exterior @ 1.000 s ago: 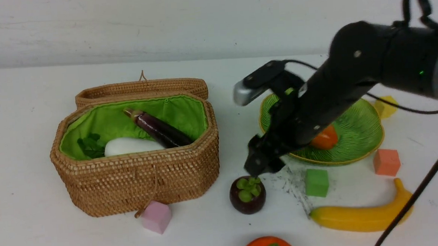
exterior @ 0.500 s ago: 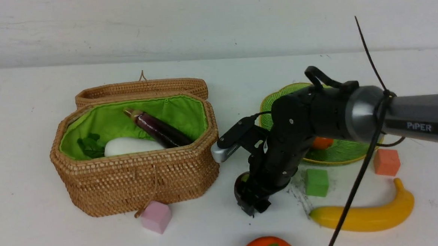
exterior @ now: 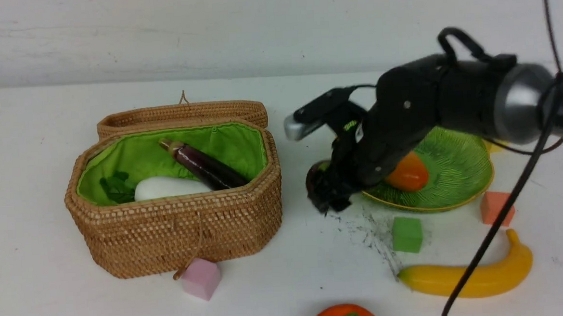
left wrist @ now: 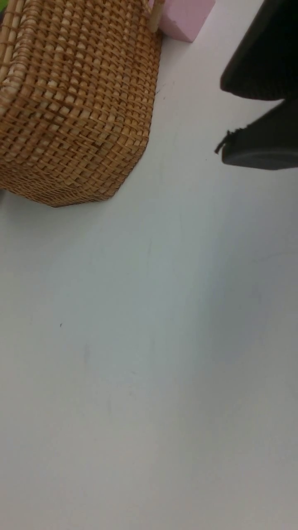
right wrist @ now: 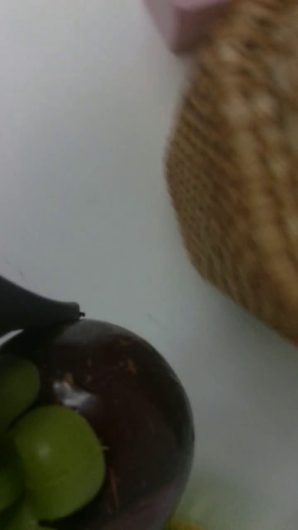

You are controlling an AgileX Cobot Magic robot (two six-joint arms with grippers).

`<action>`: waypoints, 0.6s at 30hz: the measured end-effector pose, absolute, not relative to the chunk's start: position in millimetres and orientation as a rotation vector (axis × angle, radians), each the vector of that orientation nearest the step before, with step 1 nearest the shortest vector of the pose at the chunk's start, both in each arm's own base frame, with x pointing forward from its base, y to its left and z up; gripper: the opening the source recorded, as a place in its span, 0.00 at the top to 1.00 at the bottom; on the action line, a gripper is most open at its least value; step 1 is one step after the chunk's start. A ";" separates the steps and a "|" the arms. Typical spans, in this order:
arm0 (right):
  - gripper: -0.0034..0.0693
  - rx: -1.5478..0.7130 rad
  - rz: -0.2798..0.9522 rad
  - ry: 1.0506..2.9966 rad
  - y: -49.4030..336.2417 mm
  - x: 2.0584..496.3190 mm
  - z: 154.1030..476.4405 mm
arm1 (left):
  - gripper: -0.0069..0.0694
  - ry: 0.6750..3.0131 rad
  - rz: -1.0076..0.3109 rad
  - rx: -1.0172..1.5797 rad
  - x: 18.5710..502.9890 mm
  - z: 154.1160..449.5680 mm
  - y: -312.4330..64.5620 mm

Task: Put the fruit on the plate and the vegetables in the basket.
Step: Use the right arm to grab a mangosteen and put it into the right plate

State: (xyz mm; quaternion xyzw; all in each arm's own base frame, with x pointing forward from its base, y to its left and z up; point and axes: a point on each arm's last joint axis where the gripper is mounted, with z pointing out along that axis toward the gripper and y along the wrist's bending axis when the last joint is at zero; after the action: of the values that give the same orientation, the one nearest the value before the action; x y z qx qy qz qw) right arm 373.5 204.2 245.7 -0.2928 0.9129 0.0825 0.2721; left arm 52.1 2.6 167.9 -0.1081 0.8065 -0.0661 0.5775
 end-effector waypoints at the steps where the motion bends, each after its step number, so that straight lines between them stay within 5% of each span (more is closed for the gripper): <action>1: 0.17 -0.726 0.217 2.442 195.1 381.9 249.4 | 0.68 1.887 -0.155 -0.253 52.1 167.9 2.6; 8: 0.17 -0.495 0.171 2.415 155.9 420.9 229.2 | 0.68 1.887 -0.155 -0.253 52.1 167.9 2.6; 18: 0.13 -0.436 0.173 2.456 152.2 428.2 210.2 | 0.67 1.887 -0.155 -0.253 52.1 167.9 2.6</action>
State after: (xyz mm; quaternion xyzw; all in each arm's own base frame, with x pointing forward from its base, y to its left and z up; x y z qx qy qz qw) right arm 428.2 152.2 210.2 -0.1654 0.9323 0.0657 0.3150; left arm 52.1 2.6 167.9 -0.1081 0.8065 -0.0661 0.5775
